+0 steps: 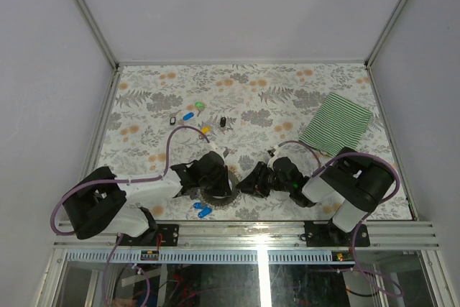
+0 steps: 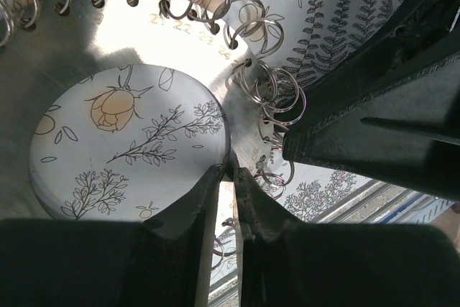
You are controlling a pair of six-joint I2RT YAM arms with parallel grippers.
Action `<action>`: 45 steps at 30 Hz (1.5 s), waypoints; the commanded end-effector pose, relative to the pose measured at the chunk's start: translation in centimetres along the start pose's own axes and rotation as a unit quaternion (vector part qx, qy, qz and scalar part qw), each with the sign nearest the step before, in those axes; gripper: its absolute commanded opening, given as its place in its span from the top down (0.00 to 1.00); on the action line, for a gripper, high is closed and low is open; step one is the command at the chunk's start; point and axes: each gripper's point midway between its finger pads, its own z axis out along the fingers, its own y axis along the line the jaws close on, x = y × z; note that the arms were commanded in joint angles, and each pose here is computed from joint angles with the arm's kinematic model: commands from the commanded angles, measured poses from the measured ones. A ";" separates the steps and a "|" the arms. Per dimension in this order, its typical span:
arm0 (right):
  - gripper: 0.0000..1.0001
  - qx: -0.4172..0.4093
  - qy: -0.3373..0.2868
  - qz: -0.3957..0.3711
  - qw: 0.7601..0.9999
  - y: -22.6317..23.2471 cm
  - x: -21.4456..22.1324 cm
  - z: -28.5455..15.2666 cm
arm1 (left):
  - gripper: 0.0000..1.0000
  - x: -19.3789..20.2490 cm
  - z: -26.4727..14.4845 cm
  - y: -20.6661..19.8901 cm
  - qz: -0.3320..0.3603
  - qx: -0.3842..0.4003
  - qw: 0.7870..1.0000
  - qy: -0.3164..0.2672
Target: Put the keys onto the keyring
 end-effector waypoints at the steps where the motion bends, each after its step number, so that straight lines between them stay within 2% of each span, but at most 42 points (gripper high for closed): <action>1: 0.58 0.044 -0.021 -0.021 0.999 -2.4 -0.5 0.1 | 0.85 -0.9 0.1 -1.0 0.006 0.015 1.000 -0.016; 22: 0.57 -0.016 -0.021 -0.014 1.000 -0.5 -0.7 1.3 | 0.87 -2.0 0.1 -2.6 0.010 0.034 0.999 -0.022; 45: 0.90 -0.017 -0.023 -0.050 0.998 -0.2 -0.8 1.1 | 0.88 -2.5 -0.1 -2.6 0.010 0.027 0.999 -0.030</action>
